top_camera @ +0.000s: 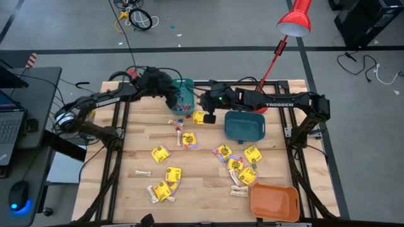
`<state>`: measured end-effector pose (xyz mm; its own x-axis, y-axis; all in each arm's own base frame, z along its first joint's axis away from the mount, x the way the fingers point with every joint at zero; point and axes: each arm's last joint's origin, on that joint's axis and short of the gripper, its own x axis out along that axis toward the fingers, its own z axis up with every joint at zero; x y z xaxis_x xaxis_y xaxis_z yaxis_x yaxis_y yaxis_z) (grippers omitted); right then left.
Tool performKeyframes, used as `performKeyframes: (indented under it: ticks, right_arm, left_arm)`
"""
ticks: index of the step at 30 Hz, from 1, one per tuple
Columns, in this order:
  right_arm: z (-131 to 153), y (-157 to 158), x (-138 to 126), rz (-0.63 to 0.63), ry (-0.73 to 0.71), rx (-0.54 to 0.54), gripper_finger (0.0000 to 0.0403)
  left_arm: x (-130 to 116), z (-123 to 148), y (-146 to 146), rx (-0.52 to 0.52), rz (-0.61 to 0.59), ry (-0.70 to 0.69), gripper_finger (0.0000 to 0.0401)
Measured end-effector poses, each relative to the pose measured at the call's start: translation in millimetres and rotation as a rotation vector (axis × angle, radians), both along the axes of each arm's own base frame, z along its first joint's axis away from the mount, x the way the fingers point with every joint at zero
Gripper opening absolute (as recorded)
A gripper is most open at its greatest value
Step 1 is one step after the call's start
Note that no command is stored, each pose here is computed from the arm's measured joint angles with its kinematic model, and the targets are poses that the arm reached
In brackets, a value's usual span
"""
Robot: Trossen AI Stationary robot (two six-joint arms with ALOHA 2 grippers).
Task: Sort candy
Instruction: Put the blue candy into the green bin
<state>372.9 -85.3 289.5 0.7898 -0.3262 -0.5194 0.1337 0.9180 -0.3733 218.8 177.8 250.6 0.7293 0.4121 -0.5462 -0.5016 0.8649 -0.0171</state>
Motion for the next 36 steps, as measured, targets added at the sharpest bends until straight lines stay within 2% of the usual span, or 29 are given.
performKeyframes:
  ticks: [6,14,26,31,36]
  right_arm:
    - [-5,14,8,0.141,-0.015,0.052,0.0092]
    - [-47,28,41,0.231,-0.017,0.011,0.0092]
    - [-92,23,67,0.212,-0.049,-0.002,0.0092]
    - [-109,22,75,0.202,-0.07,-0.01,0.0092]
    - [-126,19,81,0.137,-0.079,-0.046,0.0092]
  left_arm:
    - [-15,34,-23,0.098,-0.074,-0.08,0.007]
    - [-43,68,-60,0.173,-0.147,-0.147,0.007]
    - [-94,92,-101,0.235,-0.184,-0.192,0.007]
    - [-109,94,-111,0.234,-0.177,-0.193,0.007]
    - [-117,93,-116,0.219,-0.158,-0.179,0.007]
